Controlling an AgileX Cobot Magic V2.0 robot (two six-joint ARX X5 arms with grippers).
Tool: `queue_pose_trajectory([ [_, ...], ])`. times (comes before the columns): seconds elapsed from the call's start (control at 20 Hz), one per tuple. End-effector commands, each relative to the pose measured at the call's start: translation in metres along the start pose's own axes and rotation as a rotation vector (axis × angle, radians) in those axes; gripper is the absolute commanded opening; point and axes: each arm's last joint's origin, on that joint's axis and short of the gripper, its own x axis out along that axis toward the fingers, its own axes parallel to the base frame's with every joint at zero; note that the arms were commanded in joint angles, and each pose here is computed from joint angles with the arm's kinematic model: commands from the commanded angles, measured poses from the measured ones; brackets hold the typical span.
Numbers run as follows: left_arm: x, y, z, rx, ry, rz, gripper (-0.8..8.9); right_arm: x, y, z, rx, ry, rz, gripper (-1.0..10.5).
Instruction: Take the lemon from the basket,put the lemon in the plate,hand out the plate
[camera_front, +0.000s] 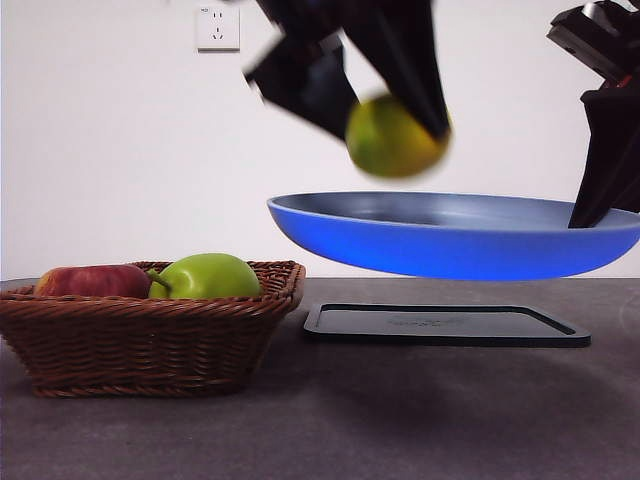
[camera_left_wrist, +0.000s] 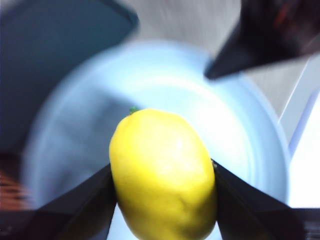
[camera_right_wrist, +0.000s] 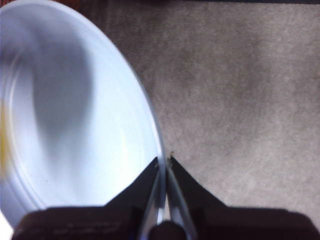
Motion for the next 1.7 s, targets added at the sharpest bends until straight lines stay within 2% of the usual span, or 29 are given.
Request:
queue_pose_trajectory([
  [0.05, 0.019, -0.009, 0.0, 0.015, 0.041, -0.014, 1.93, 0.0, 0.002, 0.004, -0.002, -0.005, 0.01, 0.0],
  [0.4, 0.028, -0.017, -0.003, 0.039, 0.067, 0.043, 3.64, 0.0, 0.002, 0.004, -0.002, -0.005, 0.009, 0.0],
  [0.7, 0.019, -0.017, -0.001, 0.012, 0.04, 0.045, 3.64, 0.0, 0.002, 0.003, 0.003, 0.0, 0.004, 0.0],
  [0.9, -0.012, -0.016, 0.003, 0.009, -0.032, 0.046, 3.63, 0.0, 0.001, 0.003, 0.019, -0.002, -0.004, 0.0],
  [1.05, -0.047, -0.014, 0.003, 0.0, -0.096, 0.053, 3.63, -0.002, -0.003, 0.005, 0.042, -0.021, -0.056, 0.0],
  [1.25, -0.099, -0.006, -0.004, -0.027, -0.181, 0.106, 3.63, -0.002, -0.018, 0.014, 0.123, -0.082, -0.068, 0.0],
  [1.45, -0.145, -0.001, -0.018, -0.051, -0.259, 0.156, 3.63, 0.014, -0.045, 0.033, 0.209, -0.086, -0.089, 0.0],
  [1.7, -0.178, -0.001, -0.034, -0.066, -0.306, 0.239, 3.63, 0.041, -0.071, 0.079, 0.246, -0.076, -0.1, 0.0],
])
